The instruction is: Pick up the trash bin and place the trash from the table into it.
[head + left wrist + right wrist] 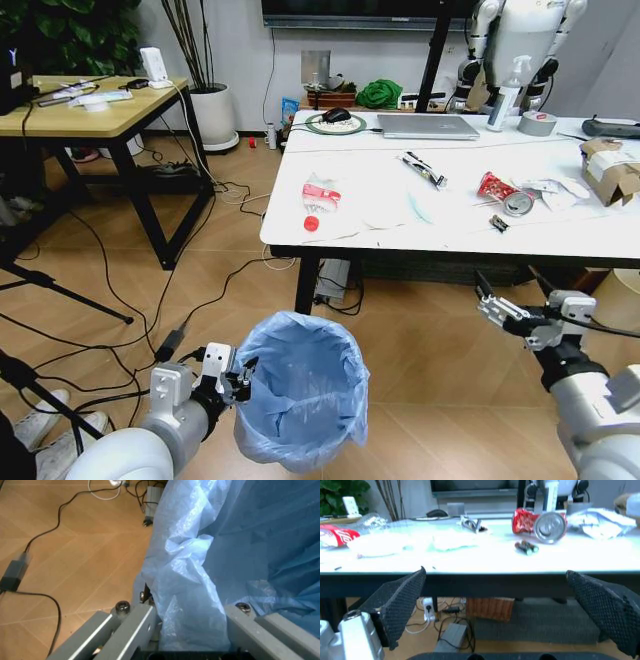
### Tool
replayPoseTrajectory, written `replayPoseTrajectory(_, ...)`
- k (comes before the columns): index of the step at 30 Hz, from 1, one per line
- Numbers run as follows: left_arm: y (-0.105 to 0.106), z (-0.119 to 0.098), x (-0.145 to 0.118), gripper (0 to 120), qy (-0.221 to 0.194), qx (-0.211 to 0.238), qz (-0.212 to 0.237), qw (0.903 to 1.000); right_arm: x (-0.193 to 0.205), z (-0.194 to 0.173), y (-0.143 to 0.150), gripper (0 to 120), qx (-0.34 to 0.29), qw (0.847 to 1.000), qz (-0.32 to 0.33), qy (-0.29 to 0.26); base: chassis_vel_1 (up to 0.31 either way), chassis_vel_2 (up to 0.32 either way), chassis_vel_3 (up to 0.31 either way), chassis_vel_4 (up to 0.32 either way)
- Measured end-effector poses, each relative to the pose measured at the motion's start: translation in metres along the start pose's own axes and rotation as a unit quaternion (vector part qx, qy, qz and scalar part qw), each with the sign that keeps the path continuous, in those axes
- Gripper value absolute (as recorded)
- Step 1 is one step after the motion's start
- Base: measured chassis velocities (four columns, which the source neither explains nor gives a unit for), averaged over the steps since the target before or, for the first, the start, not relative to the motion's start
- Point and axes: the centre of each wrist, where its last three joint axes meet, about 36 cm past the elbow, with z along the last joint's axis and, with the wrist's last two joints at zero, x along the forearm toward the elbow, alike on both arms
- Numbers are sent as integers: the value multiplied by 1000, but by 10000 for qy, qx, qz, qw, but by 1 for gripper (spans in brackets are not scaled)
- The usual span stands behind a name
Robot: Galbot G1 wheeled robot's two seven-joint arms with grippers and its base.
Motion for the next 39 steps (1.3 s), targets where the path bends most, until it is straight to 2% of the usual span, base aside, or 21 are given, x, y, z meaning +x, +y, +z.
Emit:
replayPoseTrajectory(9,2,2,1,2,14,49,-60,10000,6,8,6,100,-233,9990,207,311,0,0,0,0)
replayPoseTrajectory(39,4,2,2,2,11,40,-74,10000,10,13,8,100,-246,9980,390,436,0,0,0,0)
